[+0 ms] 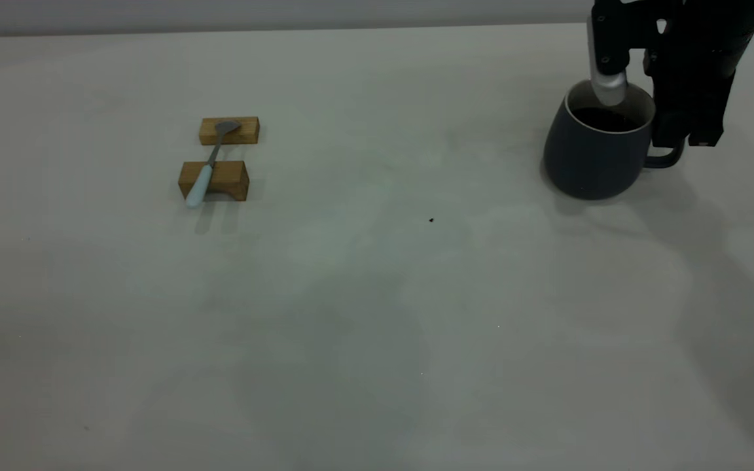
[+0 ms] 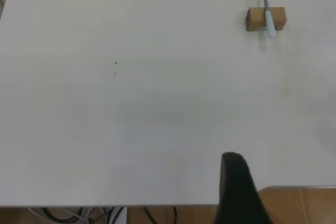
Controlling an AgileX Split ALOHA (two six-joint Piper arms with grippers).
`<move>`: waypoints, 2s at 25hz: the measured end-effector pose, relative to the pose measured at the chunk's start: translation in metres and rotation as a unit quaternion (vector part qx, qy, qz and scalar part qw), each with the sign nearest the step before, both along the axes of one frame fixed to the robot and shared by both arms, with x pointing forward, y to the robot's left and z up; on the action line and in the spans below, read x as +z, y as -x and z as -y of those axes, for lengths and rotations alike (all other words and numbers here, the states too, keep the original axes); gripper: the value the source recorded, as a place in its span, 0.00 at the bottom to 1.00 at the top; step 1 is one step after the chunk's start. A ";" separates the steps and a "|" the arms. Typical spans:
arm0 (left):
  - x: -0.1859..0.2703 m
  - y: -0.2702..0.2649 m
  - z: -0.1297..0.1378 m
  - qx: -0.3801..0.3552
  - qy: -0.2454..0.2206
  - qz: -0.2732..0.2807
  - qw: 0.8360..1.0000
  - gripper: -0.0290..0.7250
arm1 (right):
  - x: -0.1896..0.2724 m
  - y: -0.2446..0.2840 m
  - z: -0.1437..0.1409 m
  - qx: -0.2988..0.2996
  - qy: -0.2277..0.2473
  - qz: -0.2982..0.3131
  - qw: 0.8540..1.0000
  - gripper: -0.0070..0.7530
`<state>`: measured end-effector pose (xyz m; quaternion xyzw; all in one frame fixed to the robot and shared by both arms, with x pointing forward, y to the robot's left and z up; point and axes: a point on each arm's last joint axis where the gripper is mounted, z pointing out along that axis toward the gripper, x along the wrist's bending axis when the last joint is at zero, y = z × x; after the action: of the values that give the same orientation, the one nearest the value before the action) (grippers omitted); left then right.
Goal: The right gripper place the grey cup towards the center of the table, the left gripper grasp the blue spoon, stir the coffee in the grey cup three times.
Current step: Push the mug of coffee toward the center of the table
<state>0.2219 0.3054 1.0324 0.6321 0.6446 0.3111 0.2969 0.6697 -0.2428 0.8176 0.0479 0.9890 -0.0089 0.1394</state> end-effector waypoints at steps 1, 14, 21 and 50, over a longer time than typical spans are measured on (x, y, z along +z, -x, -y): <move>0.000 0.000 0.000 0.000 0.000 0.000 1.000 0.72 | 0.001 0.001 -0.003 -0.001 -0.002 0.000 1.000 0.24; 0.000 0.000 0.000 0.000 0.000 0.000 1.000 0.72 | 0.005 0.020 -0.086 -0.026 -0.041 -0.001 0.999 0.24; 0.000 0.000 0.000 0.000 0.000 0.000 1.000 0.72 | 0.005 0.034 -0.123 -0.036 -0.058 -0.001 0.998 0.24; 0.000 0.000 0.000 0.000 0.000 0.000 1.000 0.72 | 0.058 0.045 -0.145 -0.165 -0.120 0.011 0.979 0.84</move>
<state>0.2219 0.3054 1.0324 0.6321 0.6446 0.3111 0.2969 0.6251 -0.0980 0.8751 0.2265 0.9598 0.0880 0.1406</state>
